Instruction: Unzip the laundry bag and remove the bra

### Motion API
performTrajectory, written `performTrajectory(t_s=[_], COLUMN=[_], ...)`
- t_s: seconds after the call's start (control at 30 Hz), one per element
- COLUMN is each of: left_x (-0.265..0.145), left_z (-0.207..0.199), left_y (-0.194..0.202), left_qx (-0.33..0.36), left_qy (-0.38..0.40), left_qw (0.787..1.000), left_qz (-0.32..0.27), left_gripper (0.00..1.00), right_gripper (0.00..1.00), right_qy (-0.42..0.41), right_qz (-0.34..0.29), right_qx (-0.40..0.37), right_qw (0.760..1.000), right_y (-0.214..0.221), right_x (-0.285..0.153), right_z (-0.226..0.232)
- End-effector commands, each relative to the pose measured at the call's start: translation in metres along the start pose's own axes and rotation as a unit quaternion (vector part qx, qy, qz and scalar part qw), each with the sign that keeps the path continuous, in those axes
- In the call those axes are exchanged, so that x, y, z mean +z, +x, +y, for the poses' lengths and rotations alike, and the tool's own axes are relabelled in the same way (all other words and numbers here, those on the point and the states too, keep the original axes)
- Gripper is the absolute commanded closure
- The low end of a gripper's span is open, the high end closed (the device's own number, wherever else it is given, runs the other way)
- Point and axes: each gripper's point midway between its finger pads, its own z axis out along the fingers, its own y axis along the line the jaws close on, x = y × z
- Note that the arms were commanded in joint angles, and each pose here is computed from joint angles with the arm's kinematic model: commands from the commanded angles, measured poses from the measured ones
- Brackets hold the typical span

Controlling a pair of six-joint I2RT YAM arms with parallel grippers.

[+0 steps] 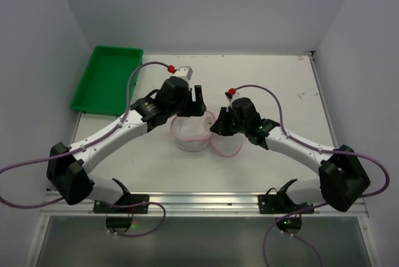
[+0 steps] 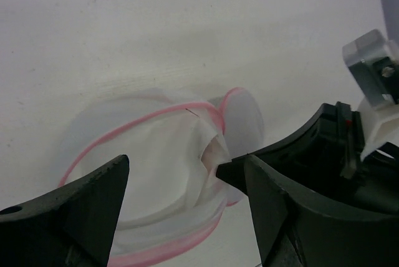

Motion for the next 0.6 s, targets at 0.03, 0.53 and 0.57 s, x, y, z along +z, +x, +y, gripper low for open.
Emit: performTrajectory(t_s=[0.03, 0.53, 0.57], left_x=[0.029, 0.070, 0.070], left_z=[-0.005, 0.011, 0.012], left_y=[0.010, 0.061, 0.062], left_qx=[0.051, 0.106, 0.107], left_qy=[-0.038, -0.103, -0.106], left_qw=[0.998, 0.984, 0.983], left_qz=[0.025, 0.099, 0.102], left_gripper=[0.22, 0.19, 0.19], right_gripper=[1.00, 1.00, 1.00], right_qy=[-0.017, -0.020, -0.018], right_qz=[-0.026, -0.025, -0.025], right_qx=[-0.021, -0.026, -0.026], right_qw=[0.999, 0.999, 0.999], right_y=[-0.017, -0.016, -0.015], right_x=[-0.002, -0.001, -0.001], right_z=[0.015, 0.014, 0.013])
